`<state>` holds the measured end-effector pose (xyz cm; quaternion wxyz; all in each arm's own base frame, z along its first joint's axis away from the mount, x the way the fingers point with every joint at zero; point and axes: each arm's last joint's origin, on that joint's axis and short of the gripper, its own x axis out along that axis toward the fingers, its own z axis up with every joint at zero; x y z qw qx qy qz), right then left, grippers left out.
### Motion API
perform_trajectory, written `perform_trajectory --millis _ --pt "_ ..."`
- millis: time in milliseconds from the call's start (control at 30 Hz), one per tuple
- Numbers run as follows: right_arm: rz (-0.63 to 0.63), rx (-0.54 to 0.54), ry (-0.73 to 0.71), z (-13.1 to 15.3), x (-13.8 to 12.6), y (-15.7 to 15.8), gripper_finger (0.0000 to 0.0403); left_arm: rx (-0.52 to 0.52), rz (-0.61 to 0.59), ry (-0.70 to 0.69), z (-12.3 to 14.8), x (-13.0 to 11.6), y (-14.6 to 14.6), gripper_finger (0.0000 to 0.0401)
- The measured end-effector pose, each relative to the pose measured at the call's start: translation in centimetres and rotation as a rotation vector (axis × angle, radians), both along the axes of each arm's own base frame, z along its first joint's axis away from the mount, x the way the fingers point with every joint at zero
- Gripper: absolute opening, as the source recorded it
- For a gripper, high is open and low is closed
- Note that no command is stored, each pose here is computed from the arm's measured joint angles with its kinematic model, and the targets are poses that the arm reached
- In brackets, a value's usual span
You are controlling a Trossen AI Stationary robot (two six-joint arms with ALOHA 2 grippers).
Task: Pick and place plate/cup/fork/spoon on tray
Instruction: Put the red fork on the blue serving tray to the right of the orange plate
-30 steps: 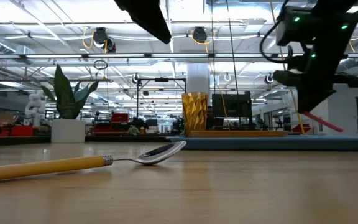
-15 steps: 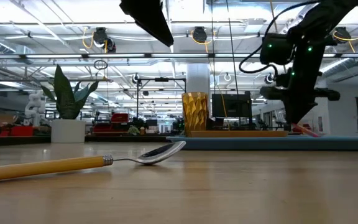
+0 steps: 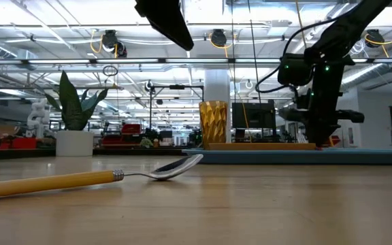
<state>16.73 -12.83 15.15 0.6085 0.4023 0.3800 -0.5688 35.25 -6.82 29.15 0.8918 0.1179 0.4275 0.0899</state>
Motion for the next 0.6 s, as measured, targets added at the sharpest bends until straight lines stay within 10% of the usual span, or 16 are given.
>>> perform_trajectory --millis 600 --pt "-0.037 -0.021 0.054 -0.91 0.18 -0.32 0.0072 -0.001 0.0 -0.002 0.0 0.02 -0.02 0.0154"
